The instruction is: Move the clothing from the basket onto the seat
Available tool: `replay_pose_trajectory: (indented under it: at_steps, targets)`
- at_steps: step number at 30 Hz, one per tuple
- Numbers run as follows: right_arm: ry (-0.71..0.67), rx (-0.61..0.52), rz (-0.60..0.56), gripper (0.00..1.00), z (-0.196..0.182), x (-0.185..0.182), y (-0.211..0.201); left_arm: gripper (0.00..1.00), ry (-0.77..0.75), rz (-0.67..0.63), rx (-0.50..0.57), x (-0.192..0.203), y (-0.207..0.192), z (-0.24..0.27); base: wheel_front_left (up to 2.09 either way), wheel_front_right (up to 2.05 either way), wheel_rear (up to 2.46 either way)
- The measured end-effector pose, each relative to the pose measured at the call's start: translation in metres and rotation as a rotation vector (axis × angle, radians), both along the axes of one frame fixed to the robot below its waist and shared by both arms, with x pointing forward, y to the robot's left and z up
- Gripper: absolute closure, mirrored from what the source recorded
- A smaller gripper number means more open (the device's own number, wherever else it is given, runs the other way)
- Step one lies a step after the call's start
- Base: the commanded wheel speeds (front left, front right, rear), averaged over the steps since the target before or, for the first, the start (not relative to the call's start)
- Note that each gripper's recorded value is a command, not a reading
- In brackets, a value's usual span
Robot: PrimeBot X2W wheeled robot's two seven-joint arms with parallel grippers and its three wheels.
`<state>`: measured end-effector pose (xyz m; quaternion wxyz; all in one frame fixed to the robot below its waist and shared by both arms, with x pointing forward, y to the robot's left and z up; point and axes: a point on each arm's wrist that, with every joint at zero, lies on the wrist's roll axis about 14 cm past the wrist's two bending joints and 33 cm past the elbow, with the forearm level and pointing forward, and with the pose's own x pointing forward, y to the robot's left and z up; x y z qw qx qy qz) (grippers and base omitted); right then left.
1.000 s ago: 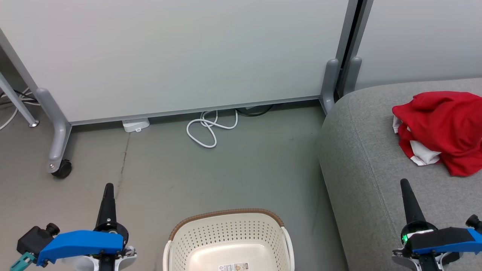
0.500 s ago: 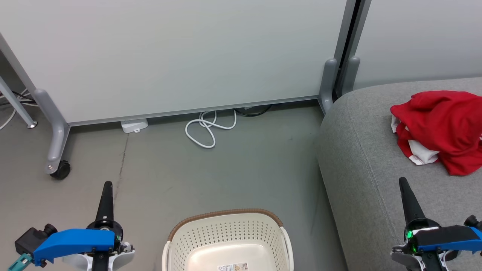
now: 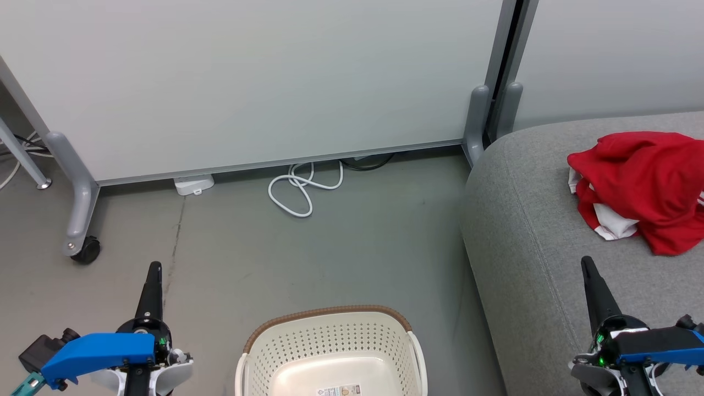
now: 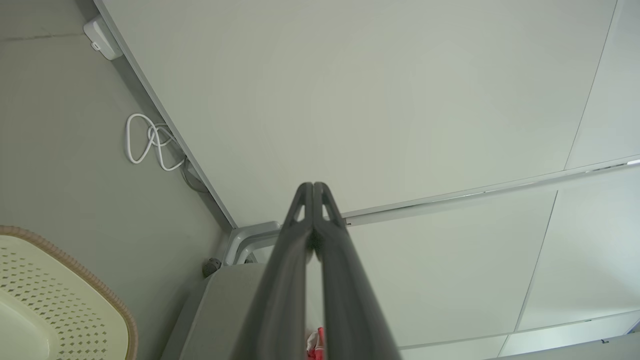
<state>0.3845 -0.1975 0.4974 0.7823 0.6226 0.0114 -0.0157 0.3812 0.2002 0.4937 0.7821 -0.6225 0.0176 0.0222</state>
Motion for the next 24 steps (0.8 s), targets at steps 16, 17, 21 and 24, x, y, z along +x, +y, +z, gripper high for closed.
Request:
replay_pose_trajectory:
  at_steps: [16, 17, 21, 24]
  targets:
    - [-0.015, 0.128, 0.001, 1.0, 0.0037, 0.002, -0.0008, 1.0, -0.02, -0.003, -0.127, 0.0032, -0.0003, 0.0047, 0.0, 0.0, 0.0]
    - [-0.017, 0.136, 0.003, 1.0, 0.0043, 0.0023, -0.0007, 1.0, -0.023, -0.002, -0.134, 0.0037, -0.0001, 0.0054, 0.0, 0.0, 0.0]
    - [-0.022, 0.166, 0.003, 1.0, 0.0055, 0.0028, -0.0009, 1.0, -0.029, -0.002, -0.163, 0.0046, 0.0004, 0.007, 0.0, 0.0, 0.0]
    - [-0.023, 0.186, 0.004, 1.0, 0.0057, 0.0027, -0.0011, 1.0, -0.032, -0.002, -0.185, 0.005, 0.0006, 0.0077, 0.0, 0.0, 0.0]
